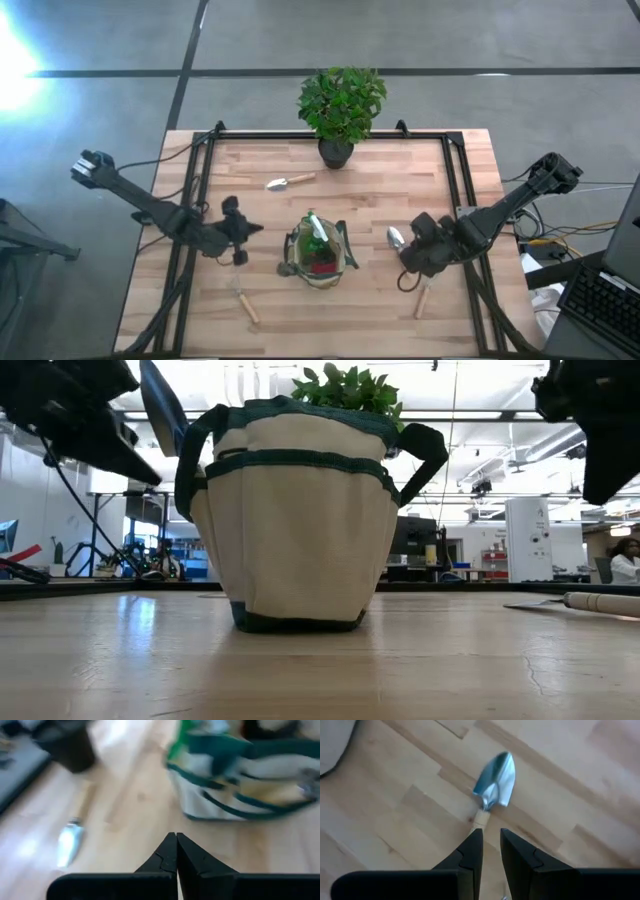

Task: Pick & Place Garden tools in Gardening bag
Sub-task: Put the right brown trowel into the green gardening bag

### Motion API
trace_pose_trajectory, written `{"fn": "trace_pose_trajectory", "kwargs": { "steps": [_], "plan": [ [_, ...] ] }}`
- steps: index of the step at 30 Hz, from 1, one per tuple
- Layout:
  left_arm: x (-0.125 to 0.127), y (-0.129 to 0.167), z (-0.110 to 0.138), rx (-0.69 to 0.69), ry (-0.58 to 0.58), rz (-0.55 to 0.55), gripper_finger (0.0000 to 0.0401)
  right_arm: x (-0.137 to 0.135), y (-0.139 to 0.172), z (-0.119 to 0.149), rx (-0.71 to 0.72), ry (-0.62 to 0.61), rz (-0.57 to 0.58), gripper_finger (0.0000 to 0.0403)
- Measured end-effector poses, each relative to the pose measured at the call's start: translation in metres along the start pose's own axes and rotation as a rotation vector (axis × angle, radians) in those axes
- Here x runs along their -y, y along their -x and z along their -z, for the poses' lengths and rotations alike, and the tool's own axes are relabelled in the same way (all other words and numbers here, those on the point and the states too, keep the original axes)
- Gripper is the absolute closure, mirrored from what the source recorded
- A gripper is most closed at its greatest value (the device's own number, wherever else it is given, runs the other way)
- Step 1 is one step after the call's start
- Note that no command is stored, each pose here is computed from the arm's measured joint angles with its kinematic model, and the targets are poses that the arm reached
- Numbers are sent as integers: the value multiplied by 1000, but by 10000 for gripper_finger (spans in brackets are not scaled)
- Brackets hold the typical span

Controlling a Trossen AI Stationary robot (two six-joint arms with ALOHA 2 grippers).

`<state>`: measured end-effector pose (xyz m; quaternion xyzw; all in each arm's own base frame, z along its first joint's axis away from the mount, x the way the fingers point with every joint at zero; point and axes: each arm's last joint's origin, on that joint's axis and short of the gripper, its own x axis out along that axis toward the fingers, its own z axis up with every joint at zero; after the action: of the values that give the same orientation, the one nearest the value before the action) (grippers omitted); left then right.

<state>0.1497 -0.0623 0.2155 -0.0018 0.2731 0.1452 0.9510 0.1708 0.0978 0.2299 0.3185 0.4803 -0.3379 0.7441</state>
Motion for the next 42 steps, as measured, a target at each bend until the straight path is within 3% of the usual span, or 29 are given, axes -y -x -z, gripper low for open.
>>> {"fn": "trace_pose_trajectory", "kwargs": {
  "steps": [4,12,28,42],
  "plan": [
    [-8,7,-6,93,37,-111,391,-2,-2,1,-1,-87,-25,344],
    [-22,23,-16,232,99,-240,386,-6,-10,3,-1,-101,-27,336],
    [-28,29,-16,257,99,-233,388,-15,-41,6,-81,-104,124,204],
    [-27,29,-16,260,106,-229,389,-14,-66,2,-99,-105,40,211]
  ]
}}
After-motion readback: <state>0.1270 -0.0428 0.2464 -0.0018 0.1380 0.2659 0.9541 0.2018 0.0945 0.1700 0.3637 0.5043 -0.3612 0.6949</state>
